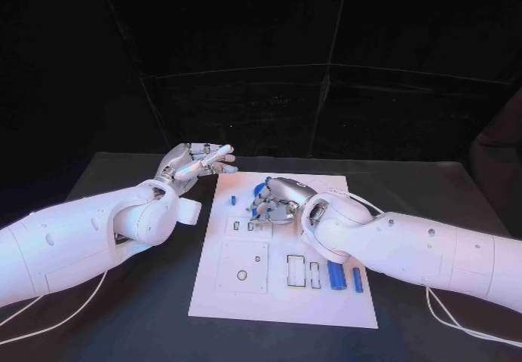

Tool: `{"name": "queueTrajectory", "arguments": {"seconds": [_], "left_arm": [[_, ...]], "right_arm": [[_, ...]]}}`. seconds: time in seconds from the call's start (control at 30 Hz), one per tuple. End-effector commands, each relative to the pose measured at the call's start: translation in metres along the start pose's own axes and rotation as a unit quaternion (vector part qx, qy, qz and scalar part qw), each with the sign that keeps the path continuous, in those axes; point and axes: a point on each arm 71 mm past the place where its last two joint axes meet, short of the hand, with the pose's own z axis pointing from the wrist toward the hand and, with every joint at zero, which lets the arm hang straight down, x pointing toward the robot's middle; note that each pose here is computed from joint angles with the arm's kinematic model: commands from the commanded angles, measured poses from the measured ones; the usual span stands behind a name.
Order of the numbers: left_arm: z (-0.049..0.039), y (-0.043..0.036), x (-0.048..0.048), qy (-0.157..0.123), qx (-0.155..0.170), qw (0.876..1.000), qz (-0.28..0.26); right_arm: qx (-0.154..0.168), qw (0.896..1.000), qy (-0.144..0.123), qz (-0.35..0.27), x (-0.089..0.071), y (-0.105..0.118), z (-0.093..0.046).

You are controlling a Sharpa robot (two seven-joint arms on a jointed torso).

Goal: Assemble the parts on the task board

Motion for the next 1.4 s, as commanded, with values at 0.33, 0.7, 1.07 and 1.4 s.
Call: {"name": "queueTrajectory", "arguments": {"seconds": [0.33, 0.7, 1.07, 1.4], "left_arm": [[0.0012, -0.0017, 0.0011, 0.007, 0.006, 1.0, -0.002], [0.0018, -0.0012, 0.001, 0.007, 0.006, 1.0, -0.002], [0.0018, -0.0011, 0.0002, 0.006, 0.005, 1.0, -0.001], [0.0017, -0.001, -0.0002, 0.006, 0.005, 1.0, -0.001]], "right_arm": [[-0.003, 0.999, 0.03, -0.033, 0.01, 0.001, -0.002], [0.002, 0.998, 0.045, -0.043, 0.017, -0.002, -0.005], [0.009, 0.997, 0.05, -0.054, 0.018, -0.005, -0.006], [0.011, 0.996, 0.055, -0.066, 0.019, -0.006, -0.007]]}}
